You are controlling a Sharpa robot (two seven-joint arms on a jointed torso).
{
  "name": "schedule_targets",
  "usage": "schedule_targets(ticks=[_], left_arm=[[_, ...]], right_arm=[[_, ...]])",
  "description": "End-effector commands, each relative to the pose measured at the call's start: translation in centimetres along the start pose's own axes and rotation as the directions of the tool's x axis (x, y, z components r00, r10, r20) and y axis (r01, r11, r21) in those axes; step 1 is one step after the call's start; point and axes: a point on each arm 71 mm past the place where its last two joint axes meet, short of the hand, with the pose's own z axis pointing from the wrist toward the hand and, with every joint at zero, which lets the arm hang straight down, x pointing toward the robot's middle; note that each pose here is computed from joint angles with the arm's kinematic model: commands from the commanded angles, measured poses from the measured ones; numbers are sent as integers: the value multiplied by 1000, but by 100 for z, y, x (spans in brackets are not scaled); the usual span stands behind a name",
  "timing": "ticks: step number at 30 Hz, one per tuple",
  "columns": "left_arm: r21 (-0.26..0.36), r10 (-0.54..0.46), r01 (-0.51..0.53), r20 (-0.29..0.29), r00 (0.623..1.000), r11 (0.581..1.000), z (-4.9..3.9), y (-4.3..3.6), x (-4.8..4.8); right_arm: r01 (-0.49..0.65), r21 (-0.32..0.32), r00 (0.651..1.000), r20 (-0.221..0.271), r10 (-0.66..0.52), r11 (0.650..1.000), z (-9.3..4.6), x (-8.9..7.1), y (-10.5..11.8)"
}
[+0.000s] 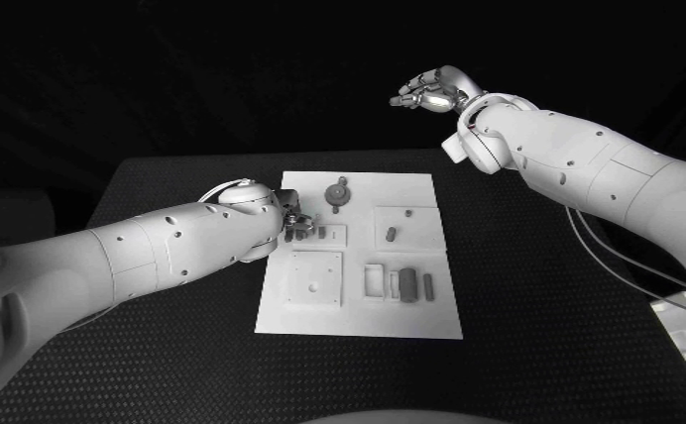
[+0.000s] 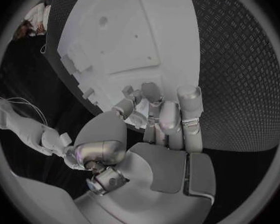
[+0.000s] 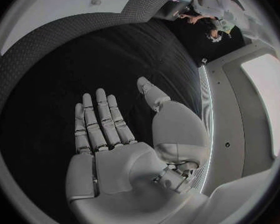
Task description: Assemble the parts on the task board
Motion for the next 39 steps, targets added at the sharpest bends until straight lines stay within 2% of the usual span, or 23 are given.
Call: schedule_targets(ticks=[1, 11, 25, 31, 34, 39], left_arm=[[0, -9, 9, -6, 1000, 1000, 5, 12, 14], [-15, -12, 12, -2, 1000, 1000, 13, 75, -1], [-15, -55, 56, 24, 998, 998, 22, 108, -29], [-9, -112, 112, 35, 993, 994, 20, 164, -64], [-2, -178, 179, 35, 983, 984, 15, 195, -89], [14, -254, 253, 41, 966, 967, -9, 185, -187]], right_arm=[[-3, -11, 1000, -10, 3, 1000, 2, 8, 11], [-2, -7, 1000, -6, 2, 1000, 1, 4, 0], [-7, -1, 1000, -5, 7, 1000, -6, -2, -22], [-10, 0, 1000, -5, 10, 1000, -9, -6, -29], [-11, 2, 1000, -5, 11, 1000, -13, -12, -39], [-11, 5, 1000, -5, 11, 1000, -18, -16, -54]])
